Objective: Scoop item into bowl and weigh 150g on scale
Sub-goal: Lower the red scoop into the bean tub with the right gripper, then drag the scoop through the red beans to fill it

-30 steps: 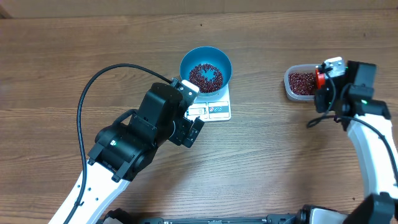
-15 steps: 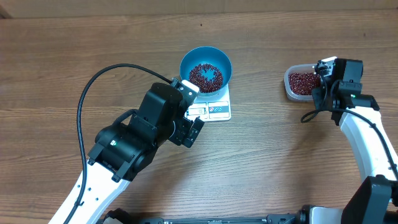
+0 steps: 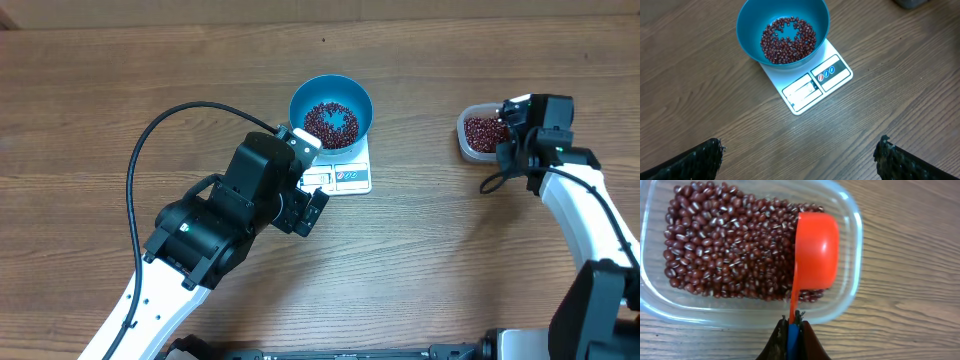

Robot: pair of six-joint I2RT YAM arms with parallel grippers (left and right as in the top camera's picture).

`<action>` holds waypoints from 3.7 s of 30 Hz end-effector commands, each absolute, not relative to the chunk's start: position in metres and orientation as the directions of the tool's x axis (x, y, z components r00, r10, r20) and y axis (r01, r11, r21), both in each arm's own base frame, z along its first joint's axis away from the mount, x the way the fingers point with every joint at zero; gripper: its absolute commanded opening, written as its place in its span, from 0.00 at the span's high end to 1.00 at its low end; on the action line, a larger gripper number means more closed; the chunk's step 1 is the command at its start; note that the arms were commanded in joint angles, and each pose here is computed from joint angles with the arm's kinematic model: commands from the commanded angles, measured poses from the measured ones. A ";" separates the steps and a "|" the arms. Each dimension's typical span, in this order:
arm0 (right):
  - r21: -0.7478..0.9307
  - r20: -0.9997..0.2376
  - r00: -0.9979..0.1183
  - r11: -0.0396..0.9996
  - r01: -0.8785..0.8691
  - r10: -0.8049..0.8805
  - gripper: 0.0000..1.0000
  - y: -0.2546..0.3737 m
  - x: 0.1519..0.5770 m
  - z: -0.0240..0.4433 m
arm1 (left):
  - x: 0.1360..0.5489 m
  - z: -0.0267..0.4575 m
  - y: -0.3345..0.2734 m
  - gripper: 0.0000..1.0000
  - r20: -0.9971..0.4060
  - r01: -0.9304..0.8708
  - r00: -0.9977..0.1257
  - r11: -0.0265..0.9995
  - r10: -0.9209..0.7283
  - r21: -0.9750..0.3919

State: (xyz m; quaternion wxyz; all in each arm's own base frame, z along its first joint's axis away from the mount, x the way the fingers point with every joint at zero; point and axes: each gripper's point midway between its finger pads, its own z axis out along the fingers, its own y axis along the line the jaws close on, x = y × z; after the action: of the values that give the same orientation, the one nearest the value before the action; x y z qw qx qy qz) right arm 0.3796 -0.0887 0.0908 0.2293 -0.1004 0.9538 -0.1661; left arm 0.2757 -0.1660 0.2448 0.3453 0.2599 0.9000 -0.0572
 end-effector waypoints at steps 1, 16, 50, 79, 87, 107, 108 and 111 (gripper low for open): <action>-0.318 -0.401 -0.875 0.937 -0.145 -0.272 0.96 -0.082 0.381 0.082 | 0.276 0.242 -0.167 0.00 -0.645 0.521 -0.624 0.850 0.441 0.077; -0.017 -0.491 -0.830 0.955 -0.296 -0.265 0.96 -0.022 0.382 0.076 | 0.276 0.242 -0.167 0.01 -0.645 0.521 -0.624 0.850 0.441 0.077; 0.348 -0.448 -0.842 0.926 0.146 0.301 0.96 -0.058 0.383 0.077 | 0.276 0.242 -0.167 0.00 -0.644 0.521 -0.625 0.850 0.441 0.077; 0.644 -0.293 -0.878 0.757 0.112 0.379 0.96 -0.030 0.375 0.057 | 0.276 0.242 -0.167 0.00 -0.644 0.521 -0.625 0.850 0.441 0.077; 0.671 -0.264 -0.878 0.730 0.130 0.400 0.96 -0.027 0.377 0.051 | 0.276 0.242 -0.167 0.01 -0.644 0.521 -0.625 0.850 0.441 0.077; 0.766 -0.186 -0.820 0.602 0.224 0.541 0.96 -0.057 0.368 0.064 | 0.276 0.242 -0.167 0.00 -0.644 0.521 -0.625 0.850 0.441 0.077; 0.772 -0.183 -0.818 0.595 0.224 0.546 0.96 -0.058 0.368 0.065 | 0.276 0.242 -0.167 0.00 -0.644 0.521 -0.625 0.850 0.441 0.077; 0.802 -0.180 -0.812 0.561 0.205 0.555 0.96 -0.058 0.368 0.072 | 0.276 0.242 -0.167 0.00 -0.644 0.521 -0.625 0.850 0.441 0.077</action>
State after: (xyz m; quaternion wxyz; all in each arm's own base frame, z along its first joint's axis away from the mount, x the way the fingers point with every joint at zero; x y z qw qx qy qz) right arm 0.3706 -0.0564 0.0708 0.2151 0.2096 0.8695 0.3922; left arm 0.2757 -0.1660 0.2448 0.3453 0.2599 0.9000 -0.0572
